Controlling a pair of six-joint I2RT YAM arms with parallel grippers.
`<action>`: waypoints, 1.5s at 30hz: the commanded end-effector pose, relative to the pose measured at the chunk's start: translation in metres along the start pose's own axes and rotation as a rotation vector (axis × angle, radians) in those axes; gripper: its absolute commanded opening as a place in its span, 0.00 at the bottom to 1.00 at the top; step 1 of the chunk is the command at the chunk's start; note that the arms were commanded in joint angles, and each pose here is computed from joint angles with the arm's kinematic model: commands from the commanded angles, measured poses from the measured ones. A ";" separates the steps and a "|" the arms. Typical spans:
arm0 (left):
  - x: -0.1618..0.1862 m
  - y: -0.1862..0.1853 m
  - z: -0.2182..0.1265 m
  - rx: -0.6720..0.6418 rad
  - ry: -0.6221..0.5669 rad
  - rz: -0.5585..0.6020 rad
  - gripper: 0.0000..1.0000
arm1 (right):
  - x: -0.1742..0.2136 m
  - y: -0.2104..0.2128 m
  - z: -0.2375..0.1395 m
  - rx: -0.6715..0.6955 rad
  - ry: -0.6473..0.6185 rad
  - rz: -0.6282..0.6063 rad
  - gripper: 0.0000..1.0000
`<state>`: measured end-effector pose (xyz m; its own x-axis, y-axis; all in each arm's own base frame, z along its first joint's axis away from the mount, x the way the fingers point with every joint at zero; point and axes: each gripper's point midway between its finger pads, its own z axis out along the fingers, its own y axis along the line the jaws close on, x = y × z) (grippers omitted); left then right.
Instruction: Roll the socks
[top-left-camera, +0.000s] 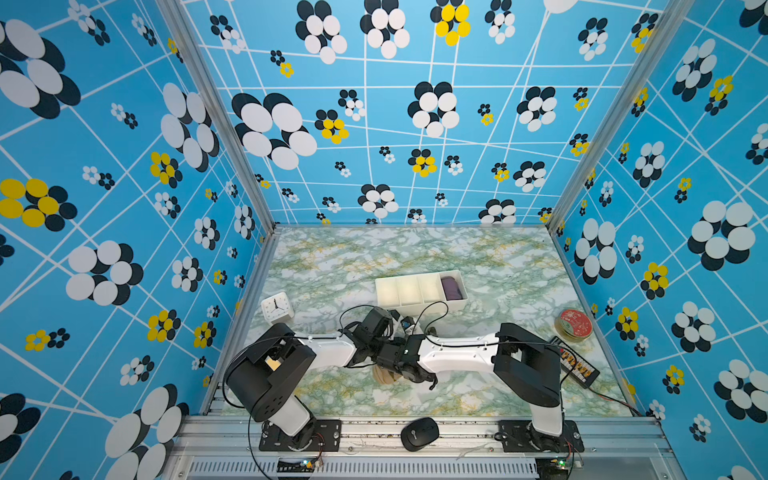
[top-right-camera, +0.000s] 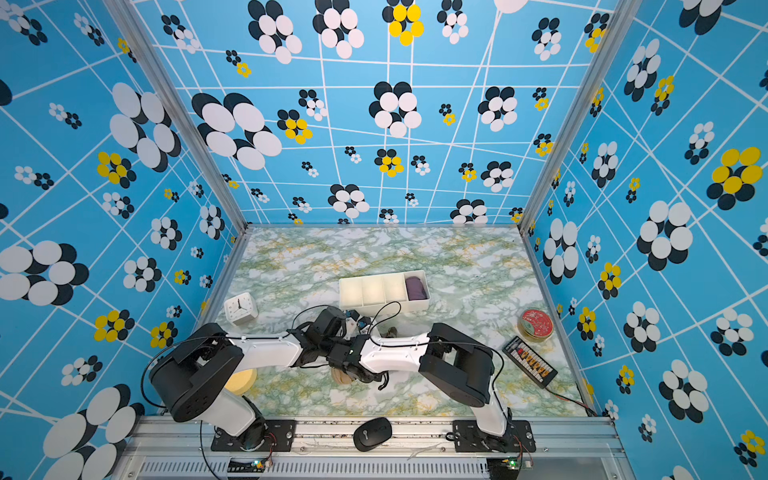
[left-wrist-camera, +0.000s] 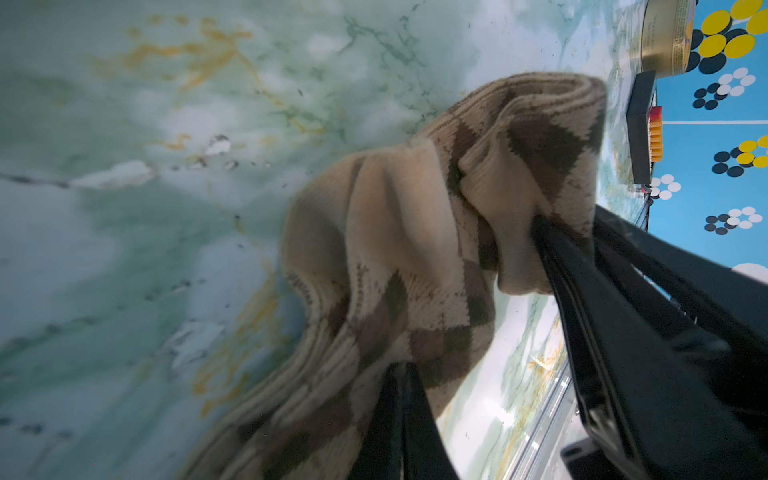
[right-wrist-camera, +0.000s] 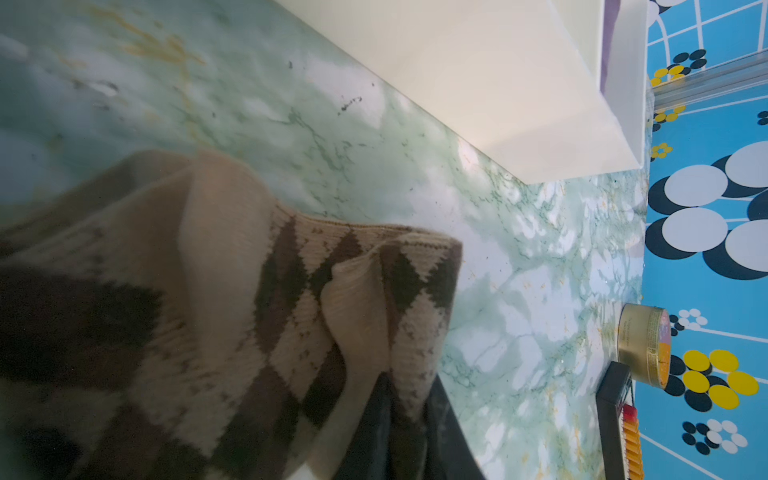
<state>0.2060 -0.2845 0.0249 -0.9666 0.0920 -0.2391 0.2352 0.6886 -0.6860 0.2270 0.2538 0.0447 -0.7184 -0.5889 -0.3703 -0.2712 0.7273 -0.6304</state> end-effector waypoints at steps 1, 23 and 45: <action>0.004 0.007 0.002 0.000 0.014 -0.015 0.06 | 0.000 0.001 -0.004 0.014 -0.002 -0.016 0.18; 0.000 0.006 0.005 0.006 0.018 -0.016 0.06 | -0.001 0.041 -0.006 -0.111 0.002 -0.073 0.35; -0.015 -0.008 0.003 0.037 -0.006 0.005 0.06 | -0.004 0.039 -0.019 -0.218 -0.030 -0.028 0.43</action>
<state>0.2087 -0.2828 0.0223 -0.9738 0.0822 -0.2122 0.2104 0.6802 -0.7022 0.2188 0.2722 0.0382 -0.7055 -0.6036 -0.3714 -0.3387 0.7474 -0.5715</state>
